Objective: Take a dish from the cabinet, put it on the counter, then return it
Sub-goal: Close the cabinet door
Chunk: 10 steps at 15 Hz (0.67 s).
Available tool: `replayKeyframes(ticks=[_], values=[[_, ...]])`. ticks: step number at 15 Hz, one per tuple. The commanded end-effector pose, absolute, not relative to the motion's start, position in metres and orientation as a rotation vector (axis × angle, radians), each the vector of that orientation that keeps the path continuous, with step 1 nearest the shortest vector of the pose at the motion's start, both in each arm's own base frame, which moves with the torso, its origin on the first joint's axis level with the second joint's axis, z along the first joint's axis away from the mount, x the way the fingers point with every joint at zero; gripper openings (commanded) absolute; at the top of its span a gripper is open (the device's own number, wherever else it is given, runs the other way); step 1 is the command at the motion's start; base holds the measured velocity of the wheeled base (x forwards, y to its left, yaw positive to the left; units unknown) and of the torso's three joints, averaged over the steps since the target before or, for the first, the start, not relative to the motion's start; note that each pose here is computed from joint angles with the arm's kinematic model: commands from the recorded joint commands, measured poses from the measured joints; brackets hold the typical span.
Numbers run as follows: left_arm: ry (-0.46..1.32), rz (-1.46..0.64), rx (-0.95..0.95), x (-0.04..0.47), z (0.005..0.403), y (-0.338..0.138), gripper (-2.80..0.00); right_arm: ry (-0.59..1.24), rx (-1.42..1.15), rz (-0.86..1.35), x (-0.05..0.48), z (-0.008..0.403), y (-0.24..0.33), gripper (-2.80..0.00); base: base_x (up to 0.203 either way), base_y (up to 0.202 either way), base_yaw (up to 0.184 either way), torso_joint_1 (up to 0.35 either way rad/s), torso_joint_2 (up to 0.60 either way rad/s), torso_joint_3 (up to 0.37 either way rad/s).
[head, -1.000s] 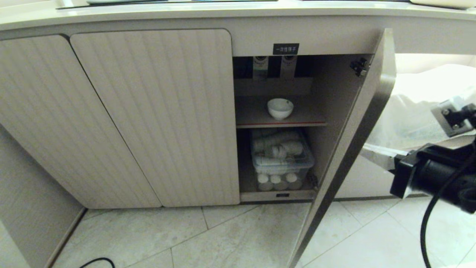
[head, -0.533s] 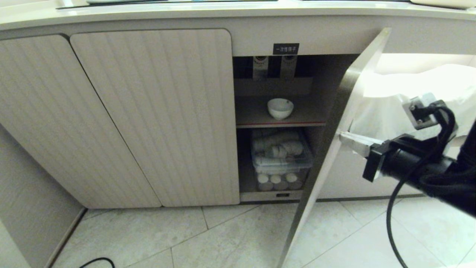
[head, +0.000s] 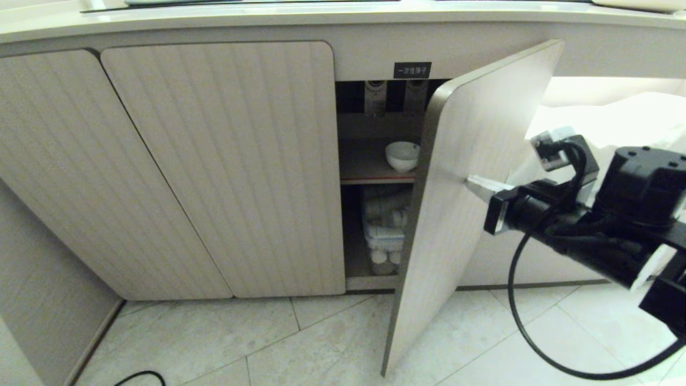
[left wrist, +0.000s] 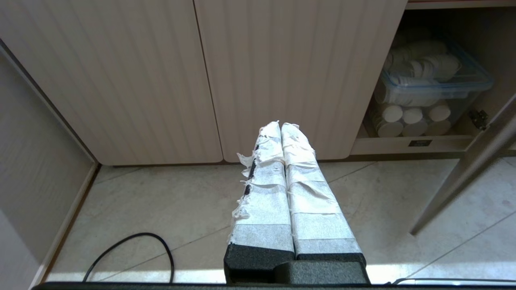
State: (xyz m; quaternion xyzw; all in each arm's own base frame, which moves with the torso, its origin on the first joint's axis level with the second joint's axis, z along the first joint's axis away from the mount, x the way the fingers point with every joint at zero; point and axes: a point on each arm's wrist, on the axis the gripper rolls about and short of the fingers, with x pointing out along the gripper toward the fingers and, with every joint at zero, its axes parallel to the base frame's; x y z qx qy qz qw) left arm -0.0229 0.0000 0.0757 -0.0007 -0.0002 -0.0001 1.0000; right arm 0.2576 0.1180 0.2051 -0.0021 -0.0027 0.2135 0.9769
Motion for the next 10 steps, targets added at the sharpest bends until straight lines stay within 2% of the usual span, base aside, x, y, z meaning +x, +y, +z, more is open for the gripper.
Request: replayKeyframes(ticks=[1, 7, 10], values=[[0.000, 0.000, -0.002, -0.023, 0.076, 0.000, -2.80, -0.006, -0.004, 0.406, 0.274, 0.203, 0.125, -2.80, 0.000, 0.000, 0.000, 0.000, 0.00, 0.000], [-0.002, 0.000, -0.002, -0.023, 0.076, 0.000, -2.80, -0.094, 0.027, 0.252, 0.312, 0.222, 0.139, -2.80, 0.000, 0.000, 0.000, 0.000, 0.00, 0.000], [0.000, 0.000, -0.002, -0.023, 0.075, 0.000, -2.80, -0.138, 0.045, 0.230, 0.306, 0.235, 0.136, -2.80, 0.000, 0.000, 0.000, 0.000, 0.00, 0.000]])
